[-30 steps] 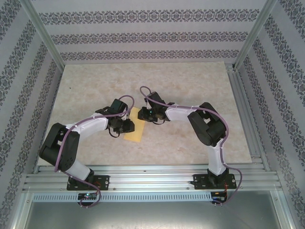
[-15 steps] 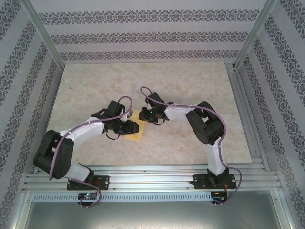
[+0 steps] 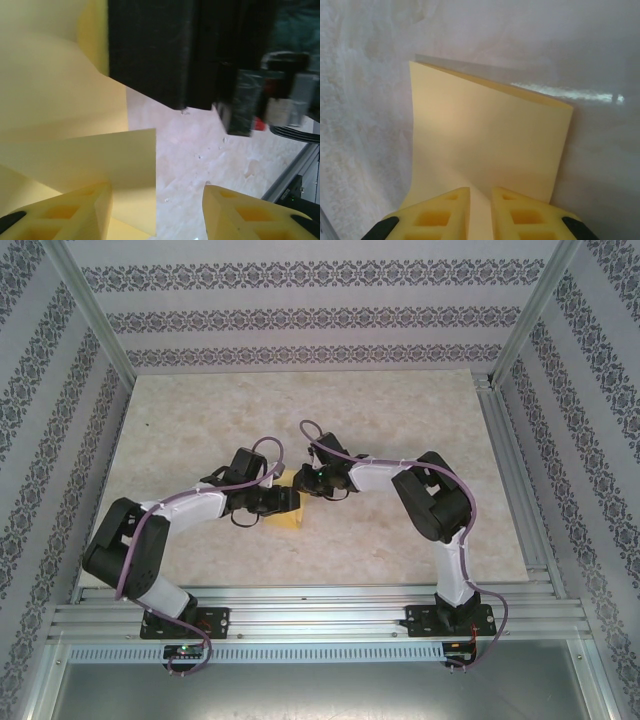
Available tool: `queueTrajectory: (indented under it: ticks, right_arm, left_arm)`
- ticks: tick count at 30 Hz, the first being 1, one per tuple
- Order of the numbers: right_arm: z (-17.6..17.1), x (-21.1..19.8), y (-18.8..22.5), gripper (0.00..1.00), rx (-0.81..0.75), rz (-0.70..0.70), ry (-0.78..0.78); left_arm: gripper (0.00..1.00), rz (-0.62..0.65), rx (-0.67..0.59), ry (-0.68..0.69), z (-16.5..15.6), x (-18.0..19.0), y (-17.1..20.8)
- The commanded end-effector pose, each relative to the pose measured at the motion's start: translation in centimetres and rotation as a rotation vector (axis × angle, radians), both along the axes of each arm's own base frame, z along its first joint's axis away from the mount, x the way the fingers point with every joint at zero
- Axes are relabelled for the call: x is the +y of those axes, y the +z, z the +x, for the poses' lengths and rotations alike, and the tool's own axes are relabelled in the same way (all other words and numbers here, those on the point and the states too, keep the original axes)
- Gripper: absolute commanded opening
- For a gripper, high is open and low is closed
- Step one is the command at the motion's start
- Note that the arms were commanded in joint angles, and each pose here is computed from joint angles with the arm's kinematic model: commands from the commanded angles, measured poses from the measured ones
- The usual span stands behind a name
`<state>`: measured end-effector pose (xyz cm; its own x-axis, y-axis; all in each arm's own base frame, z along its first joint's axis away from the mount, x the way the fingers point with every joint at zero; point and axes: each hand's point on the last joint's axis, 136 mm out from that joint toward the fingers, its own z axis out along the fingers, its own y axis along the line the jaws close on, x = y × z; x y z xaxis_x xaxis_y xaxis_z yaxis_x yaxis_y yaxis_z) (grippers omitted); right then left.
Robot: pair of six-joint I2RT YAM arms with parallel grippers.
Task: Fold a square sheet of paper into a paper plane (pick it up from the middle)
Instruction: Fold the triangle a second time at the center of the table.
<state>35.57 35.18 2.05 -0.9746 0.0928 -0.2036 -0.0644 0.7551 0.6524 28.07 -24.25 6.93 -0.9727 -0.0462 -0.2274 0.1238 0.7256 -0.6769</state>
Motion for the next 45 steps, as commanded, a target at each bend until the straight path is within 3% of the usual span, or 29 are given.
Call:
queueTrajectory:
  ticks: [1,8,19,25,35,45]
  right_arm:
    - [0.8,-0.2,3.8,0.24,-0.046,0.109,-0.018]
    - [-0.1,-1.3,7.0,0.38,-0.107,0.178,0.022]
    - [-3.8,-1.2,5.3,0.39,-0.104,0.061,0.178]
    - [-4.8,-0.3,4.8,0.38,-0.078,0.061,0.238]
    - [-5.2,0.1,4.3,0.25,-0.057,0.069,0.249]
    - [-6.0,0.3,3.5,0.25,-0.029,0.061,0.26]
  left_arm:
    - [0.52,-0.02,-0.063,0.016,1.6,-0.5,0.4]
    - [0.41,0.01,-0.051,0.021,1.5,0.0,-0.8]
    - [0.2,0.033,-0.021,-0.017,0.2,0.4,-1.2]
    - [0.17,0.034,-0.006,-0.036,-0.4,0.5,-1.4]
    - [0.17,0.033,-0.009,-0.038,-0.5,0.5,-1.3]
    - [0.17,0.034,-0.004,-0.033,-0.5,0.5,-1.5]
